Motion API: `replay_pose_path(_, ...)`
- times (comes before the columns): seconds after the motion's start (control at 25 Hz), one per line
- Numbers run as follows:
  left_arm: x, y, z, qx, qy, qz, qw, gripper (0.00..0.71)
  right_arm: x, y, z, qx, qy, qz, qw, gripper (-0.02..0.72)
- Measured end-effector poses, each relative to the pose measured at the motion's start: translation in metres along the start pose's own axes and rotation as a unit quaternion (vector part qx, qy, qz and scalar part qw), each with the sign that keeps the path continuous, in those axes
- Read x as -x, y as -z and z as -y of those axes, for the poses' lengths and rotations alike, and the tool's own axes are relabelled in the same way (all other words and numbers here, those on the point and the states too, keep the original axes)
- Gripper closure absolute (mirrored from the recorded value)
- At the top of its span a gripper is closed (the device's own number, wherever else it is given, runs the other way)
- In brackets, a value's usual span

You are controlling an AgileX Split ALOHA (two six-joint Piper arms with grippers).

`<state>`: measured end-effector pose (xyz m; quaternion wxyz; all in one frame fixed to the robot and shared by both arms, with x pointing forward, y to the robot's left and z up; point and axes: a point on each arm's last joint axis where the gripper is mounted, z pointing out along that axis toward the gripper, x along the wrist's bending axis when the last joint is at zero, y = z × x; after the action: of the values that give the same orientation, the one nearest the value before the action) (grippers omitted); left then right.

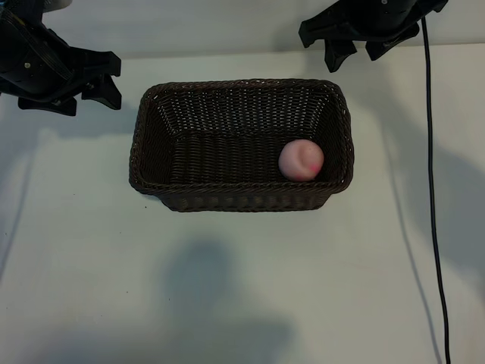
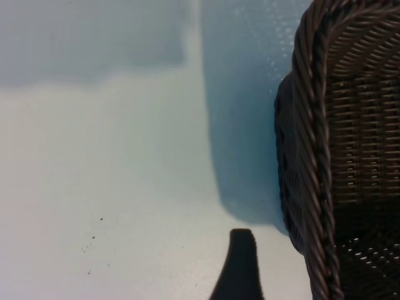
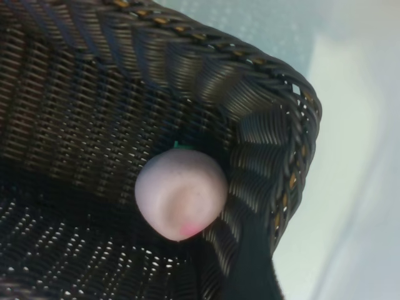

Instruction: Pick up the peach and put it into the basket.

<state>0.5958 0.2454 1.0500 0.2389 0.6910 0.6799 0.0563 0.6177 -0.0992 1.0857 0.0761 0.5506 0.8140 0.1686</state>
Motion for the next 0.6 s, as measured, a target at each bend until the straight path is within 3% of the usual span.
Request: replay_pose_path(0.6,0.000,0.000,0.000,0.000,0.000,0.000,1.000,0.121,0.004,-0.012,0.008,-0.024,0.004,0.016,1.000,0.161)
